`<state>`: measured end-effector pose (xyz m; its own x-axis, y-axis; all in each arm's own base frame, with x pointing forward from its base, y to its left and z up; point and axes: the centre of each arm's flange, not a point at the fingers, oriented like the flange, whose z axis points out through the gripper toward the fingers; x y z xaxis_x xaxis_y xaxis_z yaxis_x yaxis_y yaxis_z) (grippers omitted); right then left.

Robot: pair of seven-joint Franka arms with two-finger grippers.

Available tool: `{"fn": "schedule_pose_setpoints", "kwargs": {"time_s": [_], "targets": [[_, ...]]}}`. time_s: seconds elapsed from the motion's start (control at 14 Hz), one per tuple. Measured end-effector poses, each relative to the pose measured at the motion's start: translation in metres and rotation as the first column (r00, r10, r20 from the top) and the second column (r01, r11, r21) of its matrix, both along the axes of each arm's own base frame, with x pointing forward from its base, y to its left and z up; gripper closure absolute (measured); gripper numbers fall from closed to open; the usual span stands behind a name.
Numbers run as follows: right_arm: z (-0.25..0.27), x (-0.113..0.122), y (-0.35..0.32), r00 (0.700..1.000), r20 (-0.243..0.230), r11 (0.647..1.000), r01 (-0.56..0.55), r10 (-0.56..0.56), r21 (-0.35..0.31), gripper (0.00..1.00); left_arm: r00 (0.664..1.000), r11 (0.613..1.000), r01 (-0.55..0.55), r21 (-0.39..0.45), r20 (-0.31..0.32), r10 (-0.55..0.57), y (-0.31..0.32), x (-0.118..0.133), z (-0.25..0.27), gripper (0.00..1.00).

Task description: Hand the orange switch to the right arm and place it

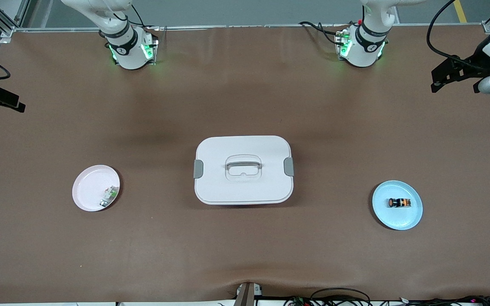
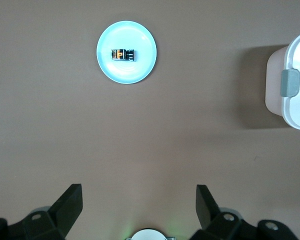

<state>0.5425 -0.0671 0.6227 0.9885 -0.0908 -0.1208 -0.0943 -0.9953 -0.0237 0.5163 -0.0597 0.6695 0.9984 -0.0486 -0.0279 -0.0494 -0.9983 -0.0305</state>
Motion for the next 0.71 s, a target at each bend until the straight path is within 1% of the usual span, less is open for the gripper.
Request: {"fn": "schedule_pose_setpoints", "kwargs": {"time_s": [0.5, 0.71], "targets": [[0.000, 0.000, 0.000, 1.000, 0.000, 1.000, 0.000, 0.000, 0.000, 0.00, 1.000, 1.000, -0.004, 0.000, -0.012, 0.004, 0.002, 0.004, -0.006, 0.00], [0.000, 0.000, 0.000, 1.000, 0.000, 1.000, -0.001, 0.001, 0.000, 0.00, 0.999, 0.999, -0.032, -0.005, -0.030, 0.031, 0.018, 0.021, -0.026, 0.00]]}}
